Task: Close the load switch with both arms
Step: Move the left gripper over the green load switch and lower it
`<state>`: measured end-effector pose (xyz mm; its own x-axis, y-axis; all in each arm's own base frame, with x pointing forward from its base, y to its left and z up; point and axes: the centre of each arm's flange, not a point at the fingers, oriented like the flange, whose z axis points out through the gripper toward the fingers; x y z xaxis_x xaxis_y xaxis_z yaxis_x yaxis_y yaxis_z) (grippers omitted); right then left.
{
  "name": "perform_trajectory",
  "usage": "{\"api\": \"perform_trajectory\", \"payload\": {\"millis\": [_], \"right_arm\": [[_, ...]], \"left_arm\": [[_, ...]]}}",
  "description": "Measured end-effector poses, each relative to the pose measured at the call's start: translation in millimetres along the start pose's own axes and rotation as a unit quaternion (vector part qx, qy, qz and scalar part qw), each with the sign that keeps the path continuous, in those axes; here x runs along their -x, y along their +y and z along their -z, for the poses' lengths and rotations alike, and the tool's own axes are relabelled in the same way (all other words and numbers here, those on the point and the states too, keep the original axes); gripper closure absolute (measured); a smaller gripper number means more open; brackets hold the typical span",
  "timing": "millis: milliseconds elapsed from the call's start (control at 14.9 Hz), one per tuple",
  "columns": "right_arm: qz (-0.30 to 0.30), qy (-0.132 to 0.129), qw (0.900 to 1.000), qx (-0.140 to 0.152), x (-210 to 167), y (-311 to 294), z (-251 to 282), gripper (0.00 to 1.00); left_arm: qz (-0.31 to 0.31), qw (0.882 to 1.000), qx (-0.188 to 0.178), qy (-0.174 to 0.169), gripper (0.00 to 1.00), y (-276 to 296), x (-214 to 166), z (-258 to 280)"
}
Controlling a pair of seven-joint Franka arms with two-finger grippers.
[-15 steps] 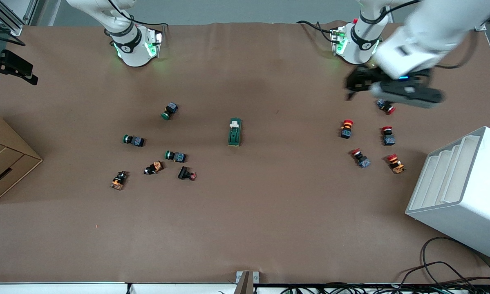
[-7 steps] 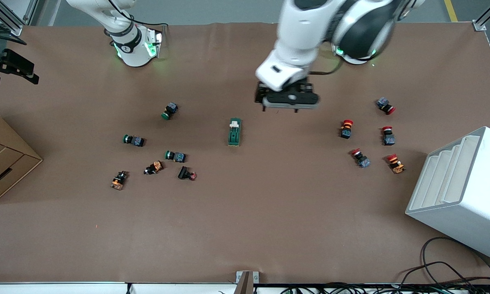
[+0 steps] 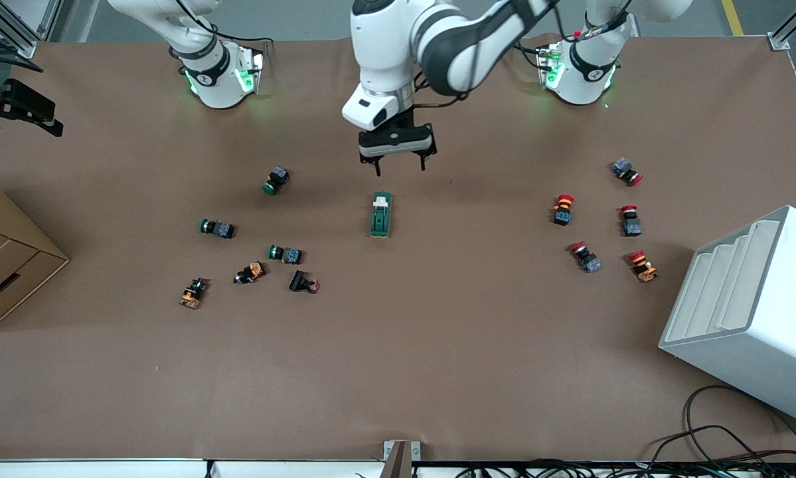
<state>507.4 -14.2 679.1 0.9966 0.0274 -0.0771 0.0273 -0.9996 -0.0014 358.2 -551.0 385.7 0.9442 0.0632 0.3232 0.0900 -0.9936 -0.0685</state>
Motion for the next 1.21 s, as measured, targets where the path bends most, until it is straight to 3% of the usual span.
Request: {"api": "perform_trajectory", "payload": {"millis": [268,603,803,1205], "right_arm": [[0.0,0.006,1.0,0.0,-0.4,0.3,2.8,0.0],[-0.003,-0.004,1.0,0.0,-10.7,2.9,-8.9,0.0],[-0.001,-0.006,1.0,0.001,-33.0,2.1,-28.9,0.0],[0.0,-0.004,1.0,0.003,-69.5,3.9,-64.7,0.0]], "left_arm": [[0.0,0.996,-0.021,0.086,0.01,31.0,64.3,-74.6],[-0.014,0.991,-0.012,0.135,0.02,56.0,153.6,-135.2],[-0.032,0.988,-0.011,0.15,0.02,55.1,177.6,-147.7],[-0.027,0.974,0.023,0.223,0.02,35.9,200.1,-177.1]]}}
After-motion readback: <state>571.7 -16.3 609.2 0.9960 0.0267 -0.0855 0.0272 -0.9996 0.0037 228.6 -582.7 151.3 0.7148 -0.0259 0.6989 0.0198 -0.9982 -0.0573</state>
